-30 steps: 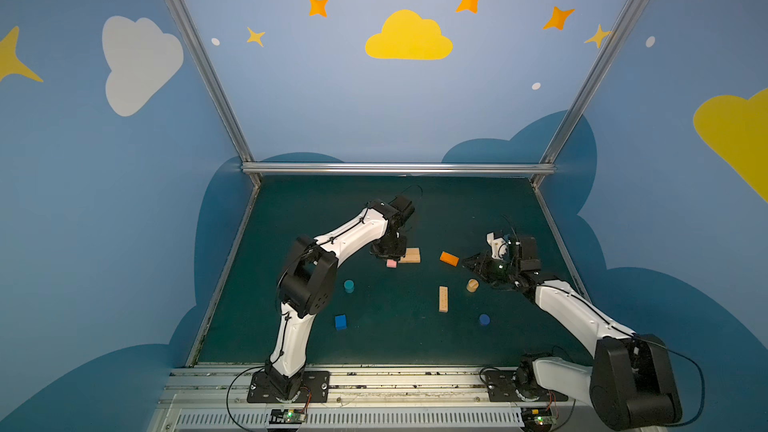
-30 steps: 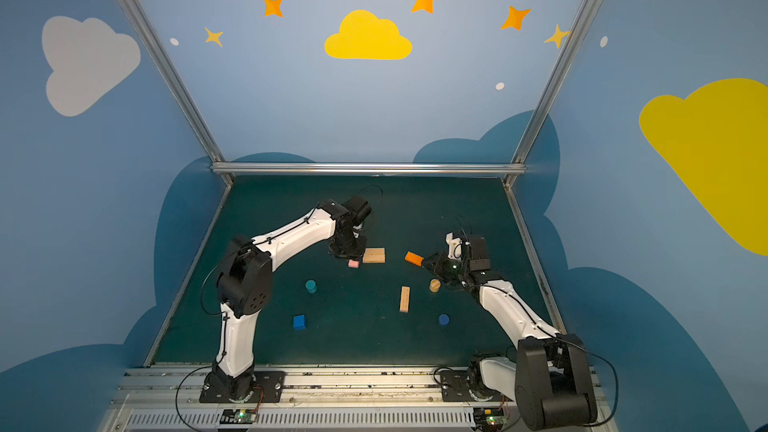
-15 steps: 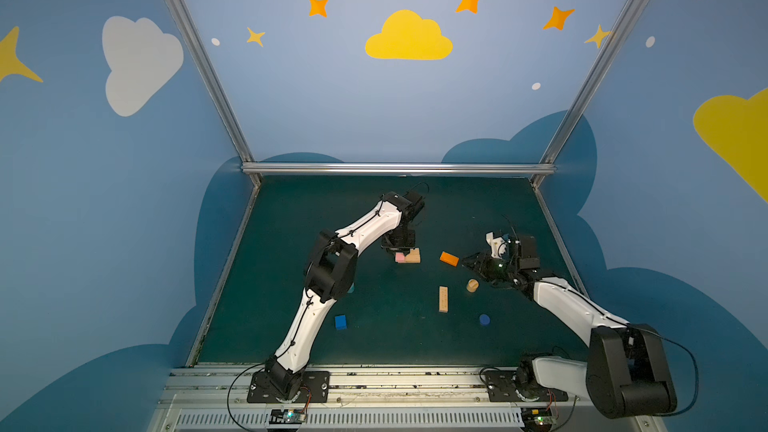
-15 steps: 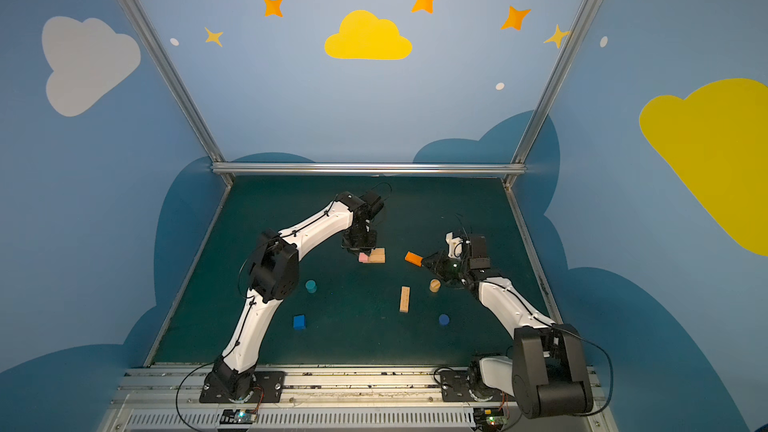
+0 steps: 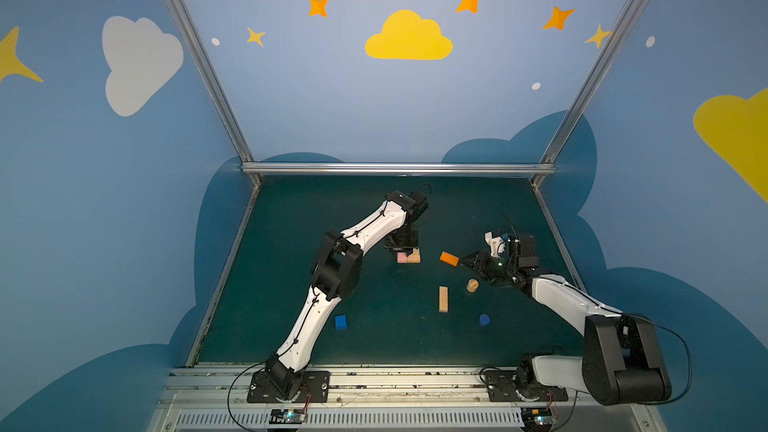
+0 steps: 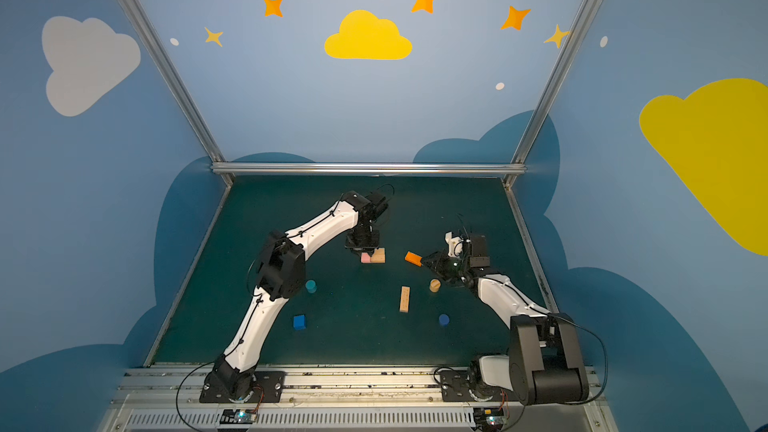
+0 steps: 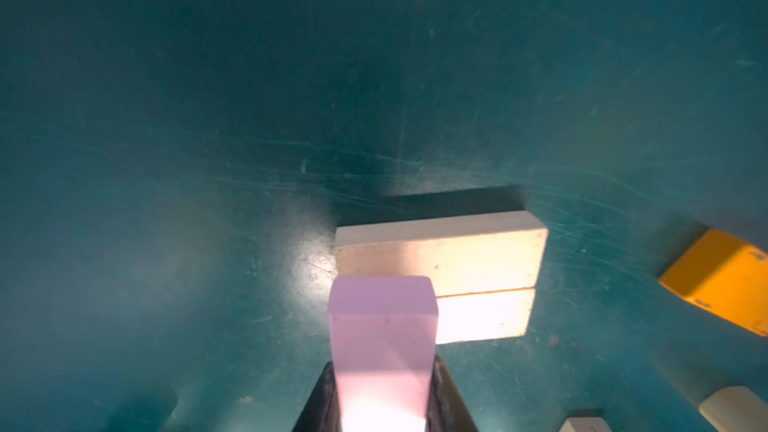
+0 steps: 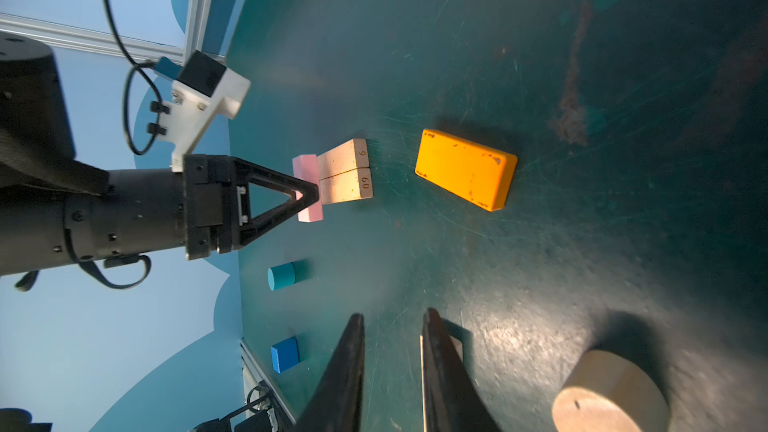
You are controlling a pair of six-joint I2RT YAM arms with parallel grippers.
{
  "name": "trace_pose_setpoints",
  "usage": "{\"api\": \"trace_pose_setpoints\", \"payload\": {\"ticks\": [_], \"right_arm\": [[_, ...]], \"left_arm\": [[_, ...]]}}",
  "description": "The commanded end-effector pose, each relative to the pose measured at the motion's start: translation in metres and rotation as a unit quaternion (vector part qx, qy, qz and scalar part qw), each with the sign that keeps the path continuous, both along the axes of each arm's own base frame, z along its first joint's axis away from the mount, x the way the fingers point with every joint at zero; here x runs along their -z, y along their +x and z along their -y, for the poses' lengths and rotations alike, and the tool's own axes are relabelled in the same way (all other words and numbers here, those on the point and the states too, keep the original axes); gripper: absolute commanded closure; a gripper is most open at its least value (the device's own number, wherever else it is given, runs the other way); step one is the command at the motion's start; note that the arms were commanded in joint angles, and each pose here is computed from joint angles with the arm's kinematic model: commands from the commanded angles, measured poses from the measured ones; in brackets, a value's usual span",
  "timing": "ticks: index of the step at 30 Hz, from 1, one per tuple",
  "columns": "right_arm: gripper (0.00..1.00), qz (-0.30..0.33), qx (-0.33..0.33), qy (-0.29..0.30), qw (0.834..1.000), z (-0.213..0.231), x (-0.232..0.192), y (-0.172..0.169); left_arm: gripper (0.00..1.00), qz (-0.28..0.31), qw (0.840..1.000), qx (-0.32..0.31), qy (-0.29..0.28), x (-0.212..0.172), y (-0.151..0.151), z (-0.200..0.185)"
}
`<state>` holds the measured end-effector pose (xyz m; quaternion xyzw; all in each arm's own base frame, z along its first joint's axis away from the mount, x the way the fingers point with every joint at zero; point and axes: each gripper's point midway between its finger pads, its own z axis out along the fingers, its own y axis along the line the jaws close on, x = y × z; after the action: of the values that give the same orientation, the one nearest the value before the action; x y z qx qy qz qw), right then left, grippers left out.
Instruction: Build the wood block tower
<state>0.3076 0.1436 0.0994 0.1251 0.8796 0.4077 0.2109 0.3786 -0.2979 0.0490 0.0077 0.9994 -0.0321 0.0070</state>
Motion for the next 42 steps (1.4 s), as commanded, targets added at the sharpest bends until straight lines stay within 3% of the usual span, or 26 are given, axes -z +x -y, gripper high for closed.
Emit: {"api": "trace_pose_setpoints", "payload": {"ticks": [1, 42], "right_arm": [[0.75, 0.002, -0.003, 0.008, 1.000, -0.0001, -0.0001, -0.0003], [0.76, -0.001, 0.002, 0.018, 1.000, 0.0051, 0.0021, -0.0023]], "left_arm": [[0.92, 0.001, 1.000, -0.003, 0.021, 0.0004, 0.0008, -0.0036], [0.75, 0.009, 0.999, -0.012, 0.030, 0.0062, 0.0061, 0.0006]]}}
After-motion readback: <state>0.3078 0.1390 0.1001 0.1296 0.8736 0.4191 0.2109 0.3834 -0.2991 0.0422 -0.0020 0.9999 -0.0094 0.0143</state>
